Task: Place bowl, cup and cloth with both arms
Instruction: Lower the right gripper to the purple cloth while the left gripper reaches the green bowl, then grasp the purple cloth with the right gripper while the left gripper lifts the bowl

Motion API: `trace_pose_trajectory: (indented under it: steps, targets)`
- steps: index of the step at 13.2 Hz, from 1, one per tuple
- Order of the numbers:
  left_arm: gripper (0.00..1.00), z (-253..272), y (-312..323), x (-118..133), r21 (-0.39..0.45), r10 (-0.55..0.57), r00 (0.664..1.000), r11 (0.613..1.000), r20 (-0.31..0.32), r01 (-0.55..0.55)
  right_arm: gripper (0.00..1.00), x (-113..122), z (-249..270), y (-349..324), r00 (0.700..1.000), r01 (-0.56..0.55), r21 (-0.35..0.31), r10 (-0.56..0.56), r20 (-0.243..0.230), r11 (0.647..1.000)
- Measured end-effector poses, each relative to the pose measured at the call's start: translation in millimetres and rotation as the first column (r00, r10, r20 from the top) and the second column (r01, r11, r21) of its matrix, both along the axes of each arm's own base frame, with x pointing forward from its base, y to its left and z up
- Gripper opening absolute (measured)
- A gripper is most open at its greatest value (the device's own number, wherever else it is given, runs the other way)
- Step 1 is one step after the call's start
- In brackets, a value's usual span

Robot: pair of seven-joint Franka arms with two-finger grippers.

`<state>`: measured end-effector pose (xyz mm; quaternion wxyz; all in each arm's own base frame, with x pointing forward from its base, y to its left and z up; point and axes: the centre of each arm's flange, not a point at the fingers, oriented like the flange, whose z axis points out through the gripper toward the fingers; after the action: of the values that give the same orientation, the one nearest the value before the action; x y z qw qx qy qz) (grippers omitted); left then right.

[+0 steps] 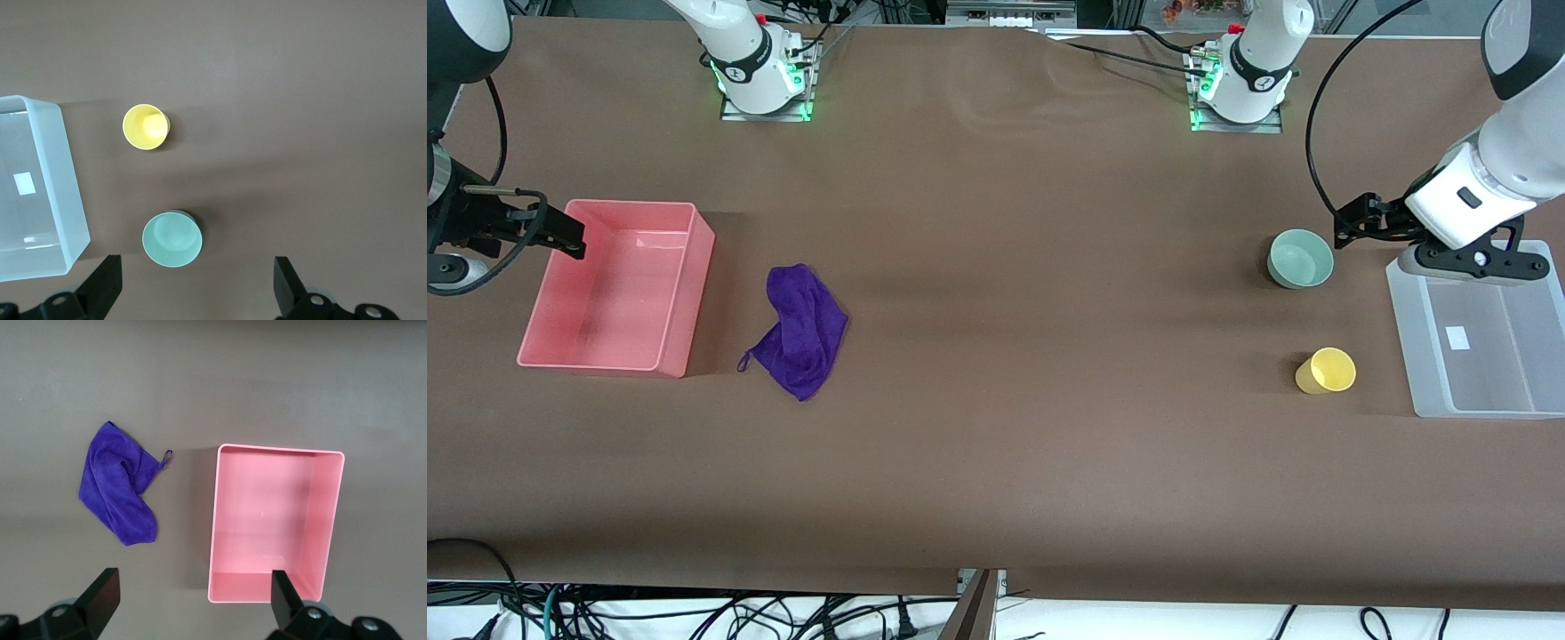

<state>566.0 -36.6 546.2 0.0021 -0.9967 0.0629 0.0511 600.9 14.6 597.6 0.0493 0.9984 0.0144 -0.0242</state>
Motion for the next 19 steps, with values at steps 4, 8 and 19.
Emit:
trace_pose_trajectory:
  steps: [4,8,19]
  targets:
    - [1.0,-59,57,-11,-0.004,-0.094,0.987,0.996,-0.134,0.095,1.0,0,-4,-3,1.0,0.005,-0.001,-0.005,-0.01,1.0]
    - [1.0,-146,94,-31,-0.03,-0.281,0.942,0.959,-0.182,0.28,1.0,8,-38,-4,0.997,0.008,-0.004,-0.008,-0.073,1.0]
    - [0.85,-334,111,-81,-0.053,-0.617,0.786,0.787,-0.037,0.615,1.0,-9,-307,38,0.998,-0.045,0.033,0.047,-0.042,0.998]
